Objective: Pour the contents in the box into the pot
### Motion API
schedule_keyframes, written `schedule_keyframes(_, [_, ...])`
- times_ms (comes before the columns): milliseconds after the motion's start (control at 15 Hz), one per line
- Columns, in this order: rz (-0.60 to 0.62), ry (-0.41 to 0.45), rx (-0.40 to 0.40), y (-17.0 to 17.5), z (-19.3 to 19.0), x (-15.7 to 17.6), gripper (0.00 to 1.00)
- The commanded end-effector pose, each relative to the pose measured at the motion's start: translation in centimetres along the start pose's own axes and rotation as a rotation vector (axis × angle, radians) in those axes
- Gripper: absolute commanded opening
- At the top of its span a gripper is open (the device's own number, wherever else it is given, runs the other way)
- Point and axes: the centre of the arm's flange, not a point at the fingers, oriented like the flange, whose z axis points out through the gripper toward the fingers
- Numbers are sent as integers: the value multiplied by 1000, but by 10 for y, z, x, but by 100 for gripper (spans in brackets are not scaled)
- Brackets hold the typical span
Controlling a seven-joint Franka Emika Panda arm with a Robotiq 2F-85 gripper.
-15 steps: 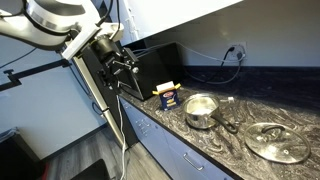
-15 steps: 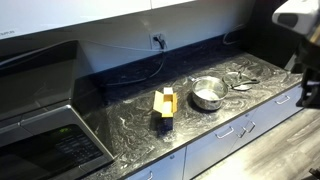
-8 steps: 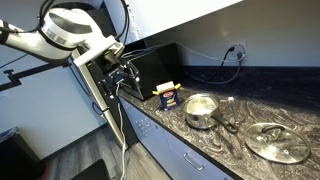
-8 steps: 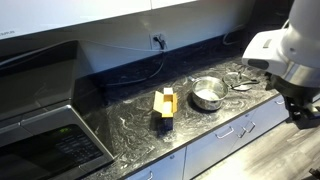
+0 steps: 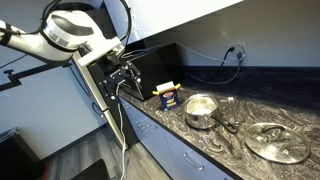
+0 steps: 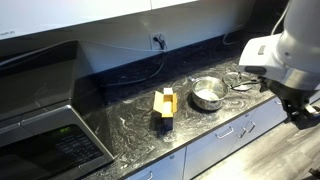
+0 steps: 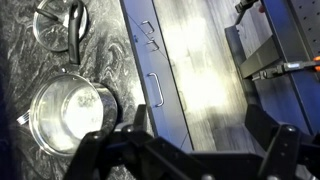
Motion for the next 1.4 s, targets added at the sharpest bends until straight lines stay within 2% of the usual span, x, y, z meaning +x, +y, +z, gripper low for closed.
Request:
schedule_keyframes(0, [-191,9,-66,15,8,25,100])
schedule_keyframes(333, [-462,0,-141,30,19,61,100])
schedule_keyframes(667, [-734,-48,-170,4,28,95,100])
schedule_keyframes(933, [-943,-108,-203,-17,41,110,100])
schedule_keyframes(1000, [-858,-78,-175,-16,38,107,100])
schedule_keyframes(1267, [-918,-98,-180,-20,45,111,100])
schedule_keyframes(1333, [-932,-133,-195,-18,48,116,100])
